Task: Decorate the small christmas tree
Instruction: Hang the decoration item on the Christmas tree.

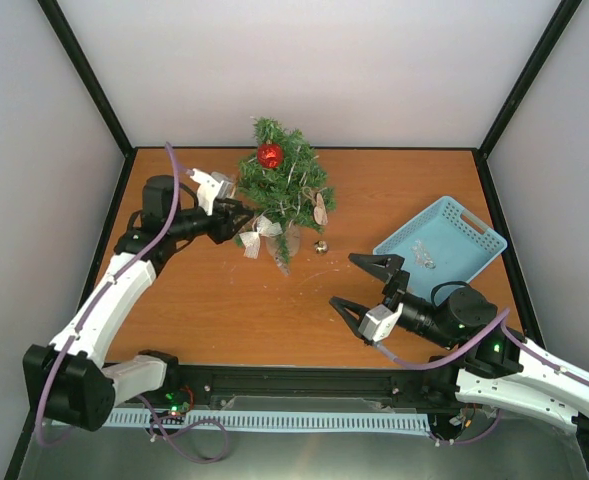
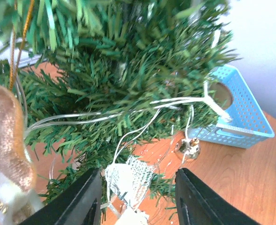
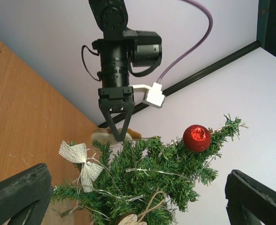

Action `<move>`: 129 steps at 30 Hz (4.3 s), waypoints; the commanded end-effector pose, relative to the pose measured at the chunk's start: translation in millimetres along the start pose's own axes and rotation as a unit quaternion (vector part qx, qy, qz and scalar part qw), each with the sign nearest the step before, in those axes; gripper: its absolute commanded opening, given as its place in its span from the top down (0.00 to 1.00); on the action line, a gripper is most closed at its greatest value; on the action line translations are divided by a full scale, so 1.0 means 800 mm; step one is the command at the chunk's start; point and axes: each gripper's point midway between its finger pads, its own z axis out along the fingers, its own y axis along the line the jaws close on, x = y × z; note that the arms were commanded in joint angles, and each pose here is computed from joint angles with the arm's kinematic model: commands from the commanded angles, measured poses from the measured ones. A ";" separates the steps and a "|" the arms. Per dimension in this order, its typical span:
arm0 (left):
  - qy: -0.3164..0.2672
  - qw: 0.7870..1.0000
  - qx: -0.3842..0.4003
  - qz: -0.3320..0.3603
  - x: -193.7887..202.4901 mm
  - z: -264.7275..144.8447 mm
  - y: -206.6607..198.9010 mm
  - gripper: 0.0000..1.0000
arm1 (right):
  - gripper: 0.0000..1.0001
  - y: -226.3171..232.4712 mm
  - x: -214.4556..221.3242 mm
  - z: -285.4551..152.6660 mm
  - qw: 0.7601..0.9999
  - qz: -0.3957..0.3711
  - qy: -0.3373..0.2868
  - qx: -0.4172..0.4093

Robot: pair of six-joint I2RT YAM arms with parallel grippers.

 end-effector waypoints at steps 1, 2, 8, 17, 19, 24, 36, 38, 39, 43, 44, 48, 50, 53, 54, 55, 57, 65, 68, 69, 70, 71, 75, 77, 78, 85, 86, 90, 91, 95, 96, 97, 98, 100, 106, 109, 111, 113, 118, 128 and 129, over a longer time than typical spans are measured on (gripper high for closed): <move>-0.033 0.999 0.001 -0.014 -0.022 -0.022 -0.020 0.55 | 0.00 -0.003 0.000 -0.001 1.000 0.016 0.004 0.001; -0.034 0.999 -0.006 -0.026 -0.021 -0.026 -0.020 0.54 | 0.00 -0.004 -0.001 -0.001 1.000 0.017 0.003 0.003; -0.017 0.996 -0.012 -0.092 0.016 -0.034 -0.025 0.55 | 0.00 -0.006 -0.003 -0.002 1.000 0.018 0.001 0.005; 0.002 0.991 0.010 -0.135 0.063 -0.017 -0.024 0.58 | 0.00 -0.004 -0.003 -0.001 1.000 0.017 0.000 0.000; 0.002 0.991 0.011 -0.136 0.067 -0.014 -0.022 0.58 | 0.00 -0.003 -0.003 -0.002 1.000 0.018 0.000 -0.001; 0.000 0.990 -0.003 -0.139 0.071 -0.002 -0.008 0.58 | 0.00 -0.005 -0.004 -0.003 1.000 0.017 -0.002 0.001; 0.021 0.987 -0.029 -0.157 0.082 0.005 0.007 0.52 | 0.00 -0.004 -0.005 -0.004 1.000 0.015 -0.004 0.000; 0.018 0.987 -0.027 -0.155 0.080 0.002 0.004 0.51 | 0.00 -0.003 -0.004 -0.003 1.000 0.015 -0.003 -0.001; 0.016 0.988 -0.026 -0.153 0.078 0.001 0.003 0.51 | 0.00 -0.003 -0.004 -0.002 1.000 0.014 -0.003 -0.002; 0.004 0.988 -0.034 -0.149 0.072 -0.006 0.002 0.51 | 0.00 -0.002 -0.004 -0.002 1.000 0.014 -0.002 -0.003; 0.014 0.987 -0.038 -0.157 0.080 -0.007 0.002 0.51 | 0.00 -0.003 -0.004 -0.003 1.000 0.014 -0.003 -0.002; 0.027 0.984 -0.041 -0.173 0.093 -0.005 0.004 0.51 | 0.00 -0.003 -0.004 -0.002 1.000 0.014 -0.002 -0.002; 0.028 0.982 -0.042 -0.181 0.097 -0.004 0.005 0.52 | 0.00 -0.002 -0.004 -0.003 1.000 0.014 -0.003 -0.004; 0.032 0.979 -0.044 -0.194 0.102 -0.001 0.007 0.54 | 0.00 -0.003 -0.005 -0.003 1.000 0.015 -0.004 -0.003; 0.035 0.978 -0.045 -0.200 0.105 0.001 0.009 0.55 | 0.00 -0.003 -0.004 -0.003 1.000 0.014 -0.003 -0.003; 0.037 0.977 -0.043 -0.205 0.106 0.002 0.009 0.56 | 0.00 -0.003 -0.004 -0.002 1.000 0.015 -0.003 -0.003; 0.029 0.978 -0.029 -0.204 0.103 0.005 0.005 0.56 | 0.00 -0.003 -0.004 -0.002 1.000 0.014 -0.003 -0.003; 0.000 0.981 -0.004 -0.195 0.084 0.008 -0.001 0.62 | 0.00 0.000 -0.002 0.001 1.000 0.012 0.001 -0.007; 0.001 0.983 -0.002 -0.186 0.082 0.011 0.000 0.64 | 0.00 0.000 -0.002 0.000 1.000 0.012 0.000 -0.006; -0.001 0.983 -0.002 -0.181 0.080 0.011 0.000 0.67 | 0.00 -0.001 -0.003 0.000 1.000 0.012 0.000 -0.005; -0.004 0.984 -0.005 -0.176 0.078 0.011 0.001 0.70 | 0.00 -0.001 -0.003 0.000 1.000 0.012 0.000 -0.005; -0.004 0.985 -0.009 -0.174 0.077 0.012 0.003 0.71 | 0.00 -0.001 -0.003 -0.001 1.000 0.012 -0.001 -0.004; -0.001 0.987 -0.014 -0.161 0.075 0.014 0.006 0.80 | 0.00 -0.002 -0.004 -0.002 1.000 0.013 -0.002 -0.003; -0.003 0.989 -0.017 -0.150 0.071 0.014 0.006 0.86 | 0.00 -0.002 -0.004 -0.002 1.000 0.013 -0.003 -0.003; -0.006 0.989 -0.019 -0.144 0.069 0.013 0.006 0.88 | 0.00 -0.001 -0.004 -0.002 1.000 0.013 -0.003 -0.004; -0.012 0.994 -0.018 -0.110 0.060 0.013 0.002 0.99 | 0.00 -0.002 -0.005 -0.003 1.000 0.013 -0.004 -0.004; -0.016 0.995 -0.019 -0.101 0.058 0.011 0.002 0.99 | 0.00 -0.002 -0.005 -0.004 1.000 0.013 -0.005 -0.004; -0.030 0.997 -0.025 -0.068 0.047 0.007 0.001 0.99 | 0.00 -0.003 -0.006 -0.004 1.000 0.013 -0.006 -0.003; -0.034 0.997 -0.027 -0.060 0.044 0.007 0.001 0.99 | 0.00 -0.002 -0.005 -0.003 1.000 0.013 -0.006 -0.003; -0.041 0.998 -0.024 -0.045 0.036 0.010 0.002 0.99 | 0.00 -0.002 -0.005 -0.002 1.000 0.011 -0.005 -0.005; -0.042 0.998 -0.023 -0.043 0.035 0.011 0.003 0.99 | 0.00 -0.002 -0.005 -0.003 1.000 0.011 -0.004 -0.005; -0.042 0.998 -0.020 -0.040 0.034 0.013 0.003 0.99 | 0.00 -0.002 -0.005 -0.003 1.000 0.011 -0.004 -0.004; -0.043 0.998 -0.020 -0.039 0.032 0.014 0.004 0.99 | 0.00 -0.003 -0.005 -0.004 1.000 0.011 -0.005 -0.003; -0.040 0.998 -0.022 -0.037 0.033 0.017 0.007 0.99 | 0.00 -0.003 -0.005 -0.004 1.000 0.012 -0.005 -0.002; -0.026 0.998 -0.034 -0.037 0.041 0.023 0.016 0.99 | 0.00 -0.004 -0.005 -0.004 1.000 0.012 -0.004 -0.002; -0.027 0.998 -0.038 -0.036 0.040 0.019 0.015 0.99 | 0.00 -0.004 -0.005 -0.004 1.000 0.011 -0.005 -0.002; -0.028 0.998 -0.045 -0.034 0.039 0.016 0.016 0.98 | 0.00 -0.003 -0.005 -0.003 1.000 0.011 -0.005 -0.003; -0.030 0.998 -0.045 -0.028 0.038 0.015 0.015 0.98 | 0.00 -0.003 -0.004 -0.002 1.000 0.011 -0.004 -0.003; -0.042 0.999 -0.029 -0.019 0.031 0.012 0.005 0.98 | 0.00 0.001 -0.003 -0.001 1.000 0.011 -0.001 -0.007; -0.014 0.995 -0.013 -0.099 0.036 0.009 -0.003 0.47 | 0.00 0.003 0.000 0.002 1.000 0.021 0.005 -0.010; -0.006 0.994 -0.006 -0.109 0.041 0.011 -0.005 0.47 | 0.00 0.003 0.000 0.002 1.000 0.022 0.006 -0.011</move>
